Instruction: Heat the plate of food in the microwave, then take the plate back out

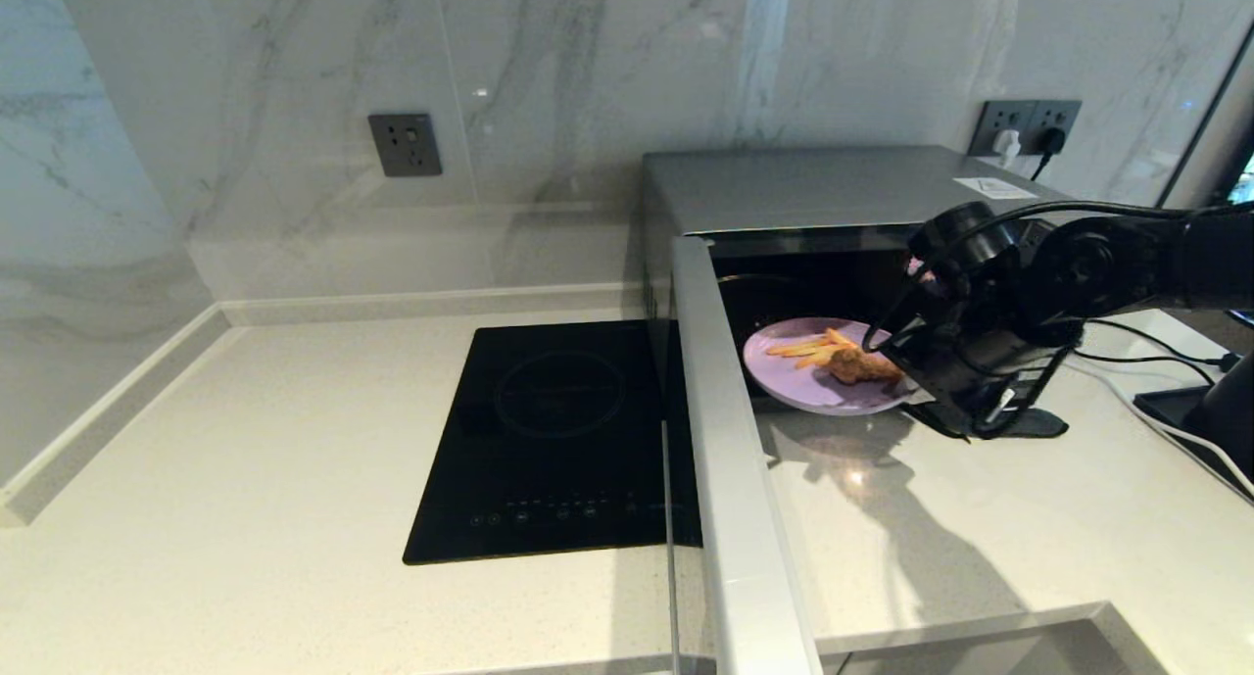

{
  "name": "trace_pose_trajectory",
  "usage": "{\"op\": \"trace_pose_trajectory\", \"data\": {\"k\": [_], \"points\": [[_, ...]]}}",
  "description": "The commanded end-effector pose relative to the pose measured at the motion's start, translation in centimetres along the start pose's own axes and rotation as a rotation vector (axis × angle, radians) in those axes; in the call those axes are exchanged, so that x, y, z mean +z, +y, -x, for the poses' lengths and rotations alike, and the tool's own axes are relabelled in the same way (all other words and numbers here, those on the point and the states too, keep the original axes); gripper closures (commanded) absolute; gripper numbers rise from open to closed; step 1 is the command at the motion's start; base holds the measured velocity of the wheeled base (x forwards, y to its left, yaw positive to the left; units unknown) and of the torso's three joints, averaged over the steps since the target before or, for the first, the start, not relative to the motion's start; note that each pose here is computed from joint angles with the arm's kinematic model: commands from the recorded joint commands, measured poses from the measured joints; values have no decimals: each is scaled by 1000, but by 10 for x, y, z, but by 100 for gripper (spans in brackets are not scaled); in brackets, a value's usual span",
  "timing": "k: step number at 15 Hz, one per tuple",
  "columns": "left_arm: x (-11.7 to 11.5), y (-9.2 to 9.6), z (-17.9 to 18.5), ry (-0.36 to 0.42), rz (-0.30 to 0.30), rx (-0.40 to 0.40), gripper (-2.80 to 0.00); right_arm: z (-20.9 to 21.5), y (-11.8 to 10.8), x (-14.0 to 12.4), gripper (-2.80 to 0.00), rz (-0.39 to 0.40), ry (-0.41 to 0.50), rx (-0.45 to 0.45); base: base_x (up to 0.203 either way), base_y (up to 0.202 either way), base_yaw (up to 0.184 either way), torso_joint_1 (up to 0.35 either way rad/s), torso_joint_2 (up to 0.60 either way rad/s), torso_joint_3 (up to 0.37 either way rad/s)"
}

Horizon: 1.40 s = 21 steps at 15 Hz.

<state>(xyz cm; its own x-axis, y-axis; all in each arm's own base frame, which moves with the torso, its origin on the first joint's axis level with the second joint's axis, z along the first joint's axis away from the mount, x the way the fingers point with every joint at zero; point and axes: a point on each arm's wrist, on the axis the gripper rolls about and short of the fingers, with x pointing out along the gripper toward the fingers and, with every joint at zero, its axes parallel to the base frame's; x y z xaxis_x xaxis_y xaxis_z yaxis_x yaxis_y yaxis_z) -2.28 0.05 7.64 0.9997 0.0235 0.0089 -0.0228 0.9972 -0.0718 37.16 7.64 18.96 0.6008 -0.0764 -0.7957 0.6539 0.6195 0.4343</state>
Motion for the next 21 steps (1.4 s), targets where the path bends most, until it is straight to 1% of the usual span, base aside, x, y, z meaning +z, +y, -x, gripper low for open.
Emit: {"op": "trace_pose_trajectory", "data": {"k": [1,4,6,8,12,14,17,19,21], "points": [[0,0,0,1,0,1,0,33,-21,-4,0,-5,10,13,0,0,0,0,0,0],[0,0,0,1,0,1,0,63,-53,-6,0,-22,-1,15,0,0,0,0,0,0],[0,0,0,1,0,1,0,74,-76,-1,0,-51,-22,-12,0,0,0,0,0,0],[0,0,0,1,0,1,0,82,-99,9,0,-100,-60,-51,0,0,0,0,0,0],[0,0,0,1,-1,1,0,95,-151,46,0,-195,-167,-147,0,0,0,0,0,0],[0,0,0,1,-1,1,0,100,-181,65,0,-244,-207,-209,0,0,0,0,0,0],[0,0,0,1,0,1,0,102,-218,88,0,-287,-207,-246,0,0,0,0,0,0],[0,0,0,1,0,1,0,95,-241,106,0,-310,-234,-266,0,0,0,0,0,0],[0,0,0,1,0,1,0,86,-264,120,0,-302,-224,-280,0,0,0,0,0,0]]}}
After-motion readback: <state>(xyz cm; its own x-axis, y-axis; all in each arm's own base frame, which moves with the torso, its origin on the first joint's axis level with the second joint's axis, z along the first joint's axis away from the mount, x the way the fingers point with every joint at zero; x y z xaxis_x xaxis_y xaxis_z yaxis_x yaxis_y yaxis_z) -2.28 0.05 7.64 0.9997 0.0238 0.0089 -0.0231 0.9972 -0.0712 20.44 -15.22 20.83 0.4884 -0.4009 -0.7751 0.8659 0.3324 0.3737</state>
